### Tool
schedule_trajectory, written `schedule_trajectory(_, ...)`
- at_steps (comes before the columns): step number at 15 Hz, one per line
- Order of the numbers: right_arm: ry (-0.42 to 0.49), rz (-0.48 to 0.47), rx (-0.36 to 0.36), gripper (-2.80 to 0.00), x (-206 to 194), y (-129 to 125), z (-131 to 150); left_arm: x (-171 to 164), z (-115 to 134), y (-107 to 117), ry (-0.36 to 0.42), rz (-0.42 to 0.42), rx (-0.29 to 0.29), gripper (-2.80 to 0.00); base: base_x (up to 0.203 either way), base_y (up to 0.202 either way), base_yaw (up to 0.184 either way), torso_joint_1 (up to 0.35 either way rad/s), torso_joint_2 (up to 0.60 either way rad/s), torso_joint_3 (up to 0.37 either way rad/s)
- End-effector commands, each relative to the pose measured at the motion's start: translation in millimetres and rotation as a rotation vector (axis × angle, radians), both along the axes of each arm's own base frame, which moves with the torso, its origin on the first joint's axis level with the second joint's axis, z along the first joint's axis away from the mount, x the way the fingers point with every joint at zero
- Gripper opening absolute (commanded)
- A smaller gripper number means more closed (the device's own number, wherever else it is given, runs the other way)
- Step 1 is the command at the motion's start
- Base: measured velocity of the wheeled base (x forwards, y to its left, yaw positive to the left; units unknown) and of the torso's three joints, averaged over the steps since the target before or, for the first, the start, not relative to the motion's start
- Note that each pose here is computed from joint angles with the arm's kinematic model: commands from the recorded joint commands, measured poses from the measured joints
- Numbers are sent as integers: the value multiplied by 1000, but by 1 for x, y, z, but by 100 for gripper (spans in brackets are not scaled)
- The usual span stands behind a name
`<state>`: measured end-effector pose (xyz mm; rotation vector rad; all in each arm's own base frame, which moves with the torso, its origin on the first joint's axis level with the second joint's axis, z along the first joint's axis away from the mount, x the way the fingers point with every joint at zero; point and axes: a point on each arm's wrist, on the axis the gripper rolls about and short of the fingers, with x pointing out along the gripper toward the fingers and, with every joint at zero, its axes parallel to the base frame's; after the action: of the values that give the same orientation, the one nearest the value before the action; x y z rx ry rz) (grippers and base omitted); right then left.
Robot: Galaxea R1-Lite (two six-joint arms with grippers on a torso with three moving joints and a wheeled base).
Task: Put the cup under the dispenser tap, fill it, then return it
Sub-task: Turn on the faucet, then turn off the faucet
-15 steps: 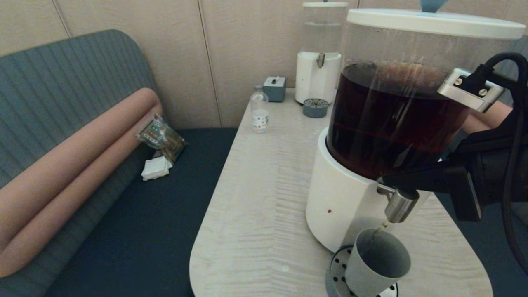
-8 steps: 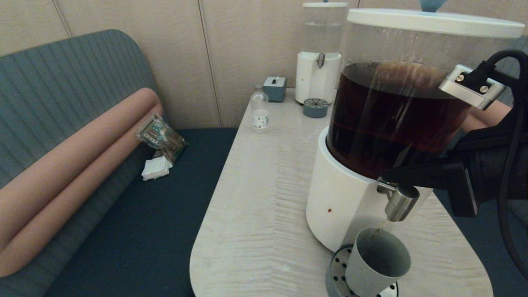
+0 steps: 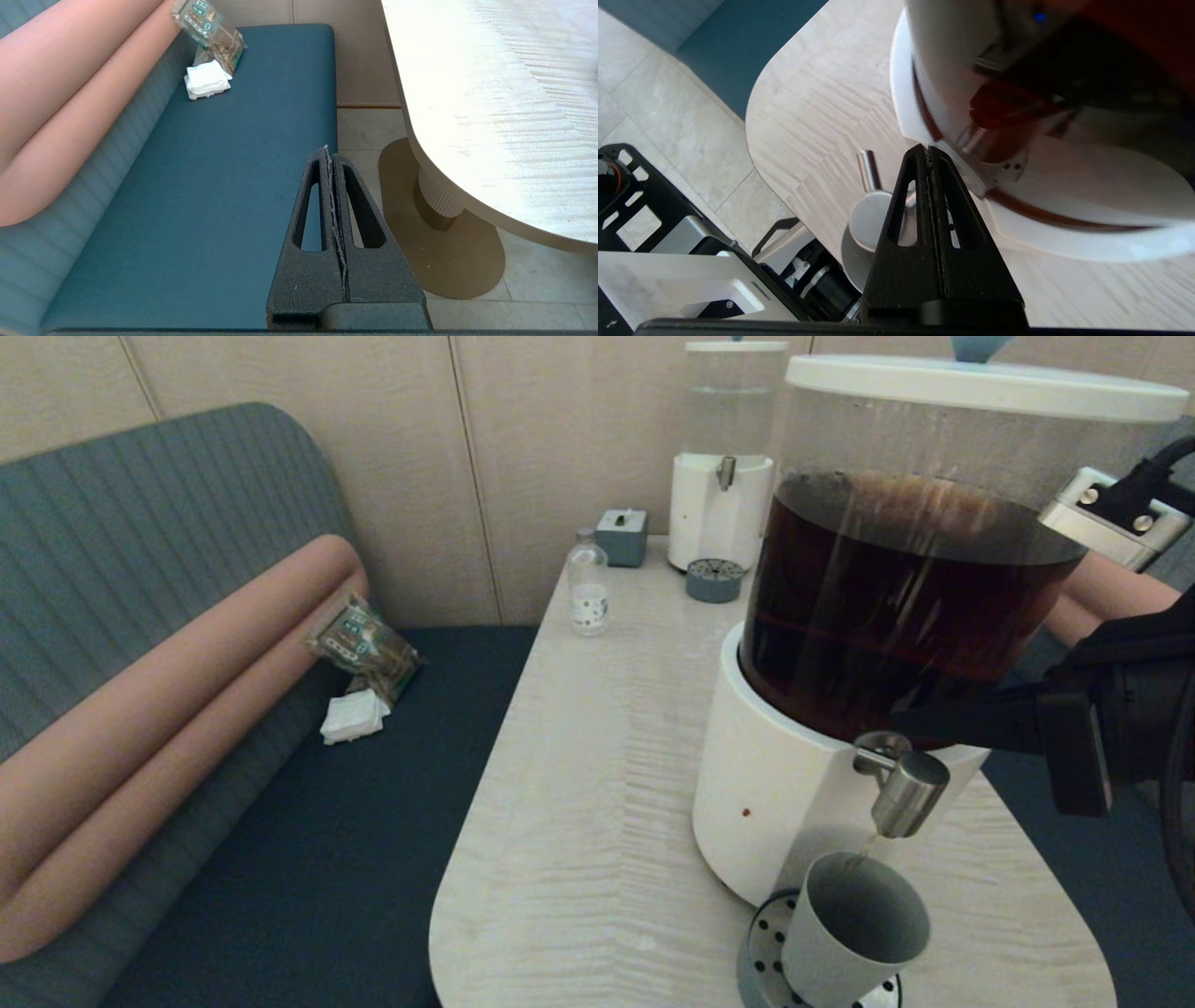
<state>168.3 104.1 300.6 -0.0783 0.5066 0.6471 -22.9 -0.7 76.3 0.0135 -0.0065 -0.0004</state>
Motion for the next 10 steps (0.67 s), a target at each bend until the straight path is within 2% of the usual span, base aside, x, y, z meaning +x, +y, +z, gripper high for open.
schedule_trajectory(1,-17,-11,7,-280,-6,-7,3,0,0,0,1,0,0,-280,0,0,0,0,0,0)
schedule_trajectory(6,-94,-60,41,-280,-33,-30,8,0,0,0,0,0,0,-280,0,0,0,0,0,0)
schedule_trajectory(10,-180,-144,55,-280,-76,-57,6,0,0,0,0,0,0,-280,0,0,0,0,0,0)
